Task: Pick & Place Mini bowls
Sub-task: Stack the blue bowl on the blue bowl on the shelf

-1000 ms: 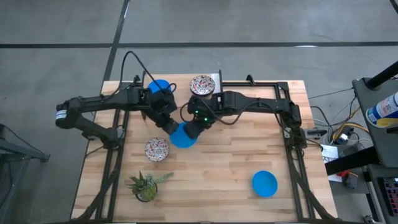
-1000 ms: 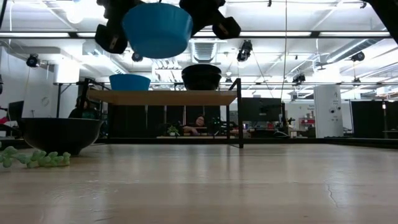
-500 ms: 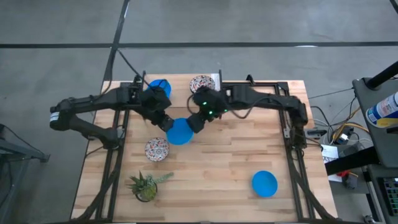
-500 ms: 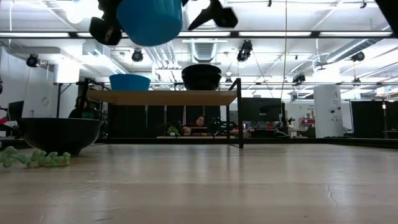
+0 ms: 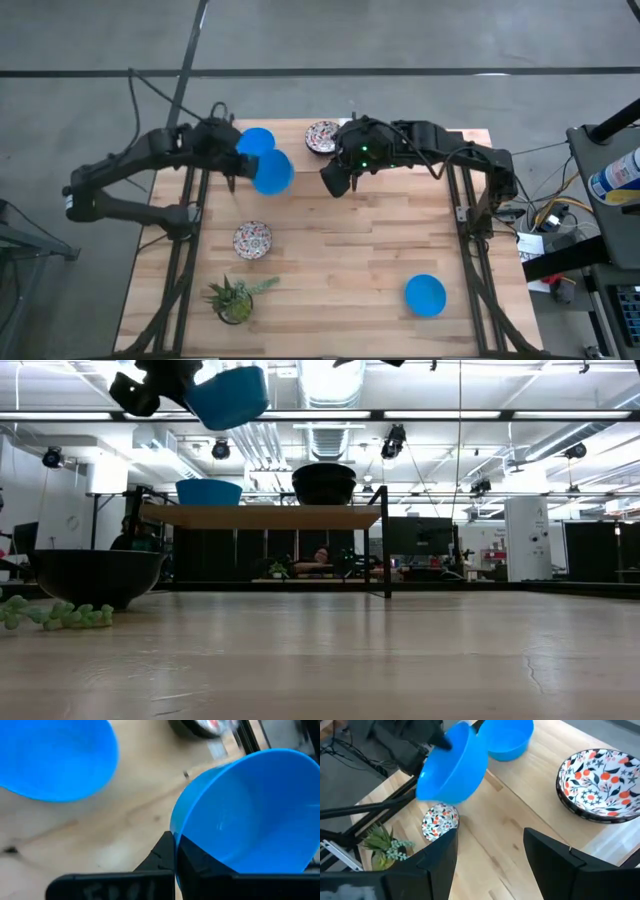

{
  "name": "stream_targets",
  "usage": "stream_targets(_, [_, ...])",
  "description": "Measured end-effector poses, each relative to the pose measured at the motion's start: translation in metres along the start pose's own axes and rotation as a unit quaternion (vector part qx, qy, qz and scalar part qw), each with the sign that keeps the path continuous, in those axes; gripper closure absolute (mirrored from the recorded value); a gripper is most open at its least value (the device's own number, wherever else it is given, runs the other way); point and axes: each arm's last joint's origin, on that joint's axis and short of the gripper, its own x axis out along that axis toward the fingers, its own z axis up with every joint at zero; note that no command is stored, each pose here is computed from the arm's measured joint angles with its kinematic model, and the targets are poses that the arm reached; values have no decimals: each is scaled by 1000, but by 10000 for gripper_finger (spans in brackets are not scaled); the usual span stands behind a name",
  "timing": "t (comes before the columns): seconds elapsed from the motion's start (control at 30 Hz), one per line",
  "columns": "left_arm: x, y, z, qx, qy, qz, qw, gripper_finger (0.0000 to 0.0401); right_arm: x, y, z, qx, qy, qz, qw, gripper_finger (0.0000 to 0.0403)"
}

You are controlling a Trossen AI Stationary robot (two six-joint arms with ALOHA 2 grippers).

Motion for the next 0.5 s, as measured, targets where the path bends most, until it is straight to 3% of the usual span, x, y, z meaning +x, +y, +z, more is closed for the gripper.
stream_targets(0.27, [-2, 36, 33, -58, -48, 83, 994, 401, 1, 2, -2, -32, 3, 3, 999, 179])
stream_targets(0.5, [-3, 66, 58, -113, -54, 102, 987, 401, 1, 2, -2, -56, 5, 4, 998, 179])
